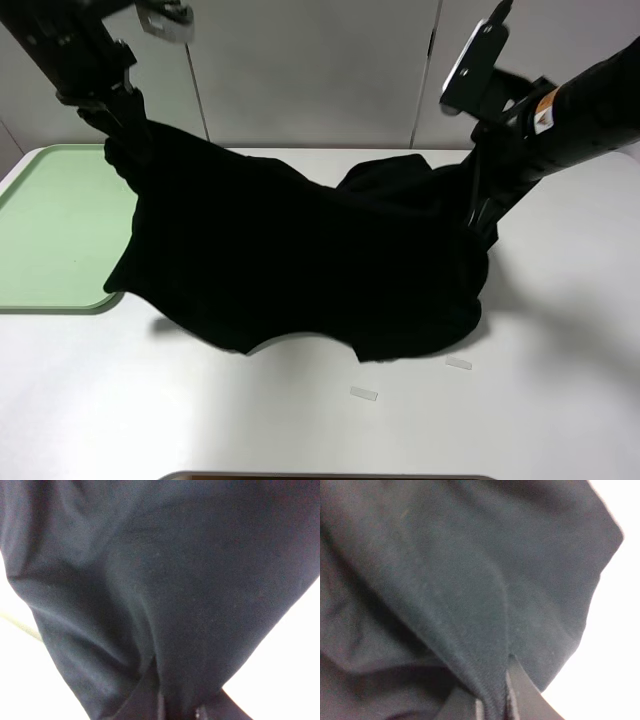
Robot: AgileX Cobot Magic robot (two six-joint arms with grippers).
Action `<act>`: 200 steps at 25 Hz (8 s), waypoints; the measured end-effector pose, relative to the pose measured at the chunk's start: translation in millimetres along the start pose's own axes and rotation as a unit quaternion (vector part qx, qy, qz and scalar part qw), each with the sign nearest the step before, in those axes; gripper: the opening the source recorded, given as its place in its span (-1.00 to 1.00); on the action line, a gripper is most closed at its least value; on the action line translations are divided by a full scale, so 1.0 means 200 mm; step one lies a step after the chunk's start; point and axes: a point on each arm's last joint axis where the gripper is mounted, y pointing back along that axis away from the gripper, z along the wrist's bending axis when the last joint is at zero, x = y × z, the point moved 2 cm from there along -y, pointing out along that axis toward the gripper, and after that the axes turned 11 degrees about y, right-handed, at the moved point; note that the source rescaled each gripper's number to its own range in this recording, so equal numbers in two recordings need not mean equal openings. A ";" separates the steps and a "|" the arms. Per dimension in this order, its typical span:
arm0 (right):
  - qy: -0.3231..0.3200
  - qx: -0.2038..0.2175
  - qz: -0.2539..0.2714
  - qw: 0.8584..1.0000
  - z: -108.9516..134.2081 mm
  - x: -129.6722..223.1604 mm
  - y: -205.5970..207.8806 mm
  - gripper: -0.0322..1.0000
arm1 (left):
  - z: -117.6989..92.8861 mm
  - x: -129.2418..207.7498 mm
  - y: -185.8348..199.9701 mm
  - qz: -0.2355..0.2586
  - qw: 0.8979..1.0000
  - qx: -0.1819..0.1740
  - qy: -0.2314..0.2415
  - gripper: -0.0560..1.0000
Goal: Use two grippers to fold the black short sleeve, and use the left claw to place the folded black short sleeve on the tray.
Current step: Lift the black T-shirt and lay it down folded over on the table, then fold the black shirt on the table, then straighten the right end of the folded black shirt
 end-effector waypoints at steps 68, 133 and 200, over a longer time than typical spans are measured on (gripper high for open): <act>0.193 0.094 -0.003 0.977 -0.32 -0.08 -0.76 -0.94 | -0.12 0.58 -0.27 -0.015 0.899 -0.304 -0.314 -0.89; 0.174 -0.086 0.251 0.948 -0.09 0.48 -0.73 1.00 | -0.45 1.00 -0.56 0.118 0.900 -0.042 -0.418 0.43; -0.240 0.234 -0.224 0.915 -0.18 0.08 1.31 1.00 | -0.64 1.59 0.16 -0.335 0.942 -0.029 0.024 0.88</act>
